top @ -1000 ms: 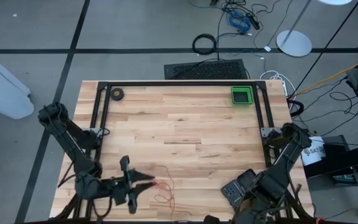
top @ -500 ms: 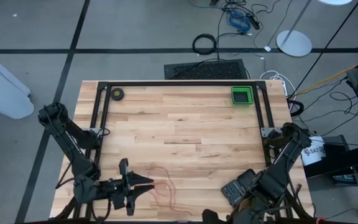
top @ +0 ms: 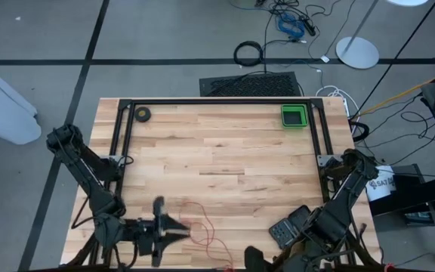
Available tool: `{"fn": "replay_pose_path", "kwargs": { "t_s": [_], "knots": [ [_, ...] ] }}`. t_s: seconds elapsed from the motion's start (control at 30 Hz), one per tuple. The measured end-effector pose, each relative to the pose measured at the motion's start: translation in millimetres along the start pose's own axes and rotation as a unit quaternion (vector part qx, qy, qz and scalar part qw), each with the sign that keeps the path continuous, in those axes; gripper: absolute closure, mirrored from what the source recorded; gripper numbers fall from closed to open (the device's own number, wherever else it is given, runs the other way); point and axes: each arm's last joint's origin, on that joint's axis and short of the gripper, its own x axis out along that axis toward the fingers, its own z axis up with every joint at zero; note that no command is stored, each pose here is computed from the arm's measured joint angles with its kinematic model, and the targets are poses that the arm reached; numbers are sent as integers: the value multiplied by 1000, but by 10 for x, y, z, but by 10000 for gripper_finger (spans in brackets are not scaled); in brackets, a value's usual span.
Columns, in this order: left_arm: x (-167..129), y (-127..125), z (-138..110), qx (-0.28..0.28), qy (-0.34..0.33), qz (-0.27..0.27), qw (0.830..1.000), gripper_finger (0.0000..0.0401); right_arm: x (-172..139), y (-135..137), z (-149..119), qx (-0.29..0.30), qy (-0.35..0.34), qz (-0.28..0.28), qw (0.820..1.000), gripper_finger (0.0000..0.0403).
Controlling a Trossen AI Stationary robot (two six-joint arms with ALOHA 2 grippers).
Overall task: Coil cords
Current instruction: Uncoil the red wire on the black spool
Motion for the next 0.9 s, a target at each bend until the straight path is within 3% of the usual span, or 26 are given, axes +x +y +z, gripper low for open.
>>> {"fn": "replay_pose_path", "kwargs": {
  "t_s": [0.13,0.3,0.5,0.77,0.9],
  "knots": [
    [60,14,9,-18,-43,-65,997,308,-3,-55,-62,30,38,-50,998,403],
    [120,78,-6,-25,-46,-53,997,308,-10,-95,-117,56,67,-81,993,403],
    [209,95,12,-41,-76,-30,996,308,-10,-84,-120,58,69,-77,993,403],
    [469,-85,-219,-45,-69,-94,992,308,-12,-90,-124,58,73,-88,992,403],
    [545,-106,-297,-45,-60,-100,992,308,-17,-98,-144,65,88,-112,988,403]
  ]
}}
